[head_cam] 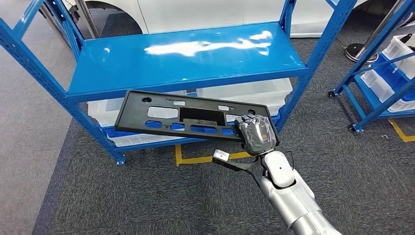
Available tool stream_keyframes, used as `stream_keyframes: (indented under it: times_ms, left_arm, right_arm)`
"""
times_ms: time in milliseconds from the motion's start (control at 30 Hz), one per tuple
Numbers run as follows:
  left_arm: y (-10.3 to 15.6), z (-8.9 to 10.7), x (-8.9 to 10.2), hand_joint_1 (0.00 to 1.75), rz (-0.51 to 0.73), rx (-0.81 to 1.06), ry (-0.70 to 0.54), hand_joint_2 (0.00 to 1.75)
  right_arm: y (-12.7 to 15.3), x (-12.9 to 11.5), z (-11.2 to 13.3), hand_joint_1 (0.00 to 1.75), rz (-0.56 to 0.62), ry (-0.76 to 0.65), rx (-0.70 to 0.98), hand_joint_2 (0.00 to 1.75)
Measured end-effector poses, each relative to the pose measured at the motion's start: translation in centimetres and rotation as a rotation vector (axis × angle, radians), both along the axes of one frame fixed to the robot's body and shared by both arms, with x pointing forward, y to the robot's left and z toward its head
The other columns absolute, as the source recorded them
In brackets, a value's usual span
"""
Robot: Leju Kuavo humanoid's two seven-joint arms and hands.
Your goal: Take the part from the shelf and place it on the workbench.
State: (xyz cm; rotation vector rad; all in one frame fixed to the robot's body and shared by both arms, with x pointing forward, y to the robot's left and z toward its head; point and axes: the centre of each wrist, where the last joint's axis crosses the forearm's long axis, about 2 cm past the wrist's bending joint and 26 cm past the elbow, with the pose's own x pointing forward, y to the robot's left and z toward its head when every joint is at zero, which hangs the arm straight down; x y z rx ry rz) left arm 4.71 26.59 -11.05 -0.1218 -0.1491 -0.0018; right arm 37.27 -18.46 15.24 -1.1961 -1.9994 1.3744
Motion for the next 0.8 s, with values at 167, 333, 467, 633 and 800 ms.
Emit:
stream_keyframes:
  times_ms: [167,333,467,633,800]
  left_arm:
    - [-0.13,0.00,-0.06,0.00,0.003,-0.009,0.009,1.75]
    - [-0.17,-0.02,-0.25,0.00,0.016,-0.003,0.005,1.75]
    - [-0.35,-0.02,-0.30,0.00,0.017,-0.006,0.005,1.75]
    - [-0.65,0.01,-0.24,0.00,0.017,-0.011,0.000,1.75]
    - [-0.65,0.00,-0.27,0.00,0.017,-0.009,-0.003,1.75]
  right_arm:
    - [0.01,0.06,0.03,1.75,-0.002,0.013,0.007,1.75]
    - [-0.12,-0.13,-0.42,1.75,-0.008,0.028,0.007,1.75]
    - [-0.21,-0.23,-0.67,1.75,-0.010,0.035,0.004,1.75]
    - [-0.40,-0.15,-0.66,1.75,-0.013,0.036,0.002,1.75]
    - [-0.45,-0.13,-0.66,1.75,-0.015,0.038,0.004,1.75]
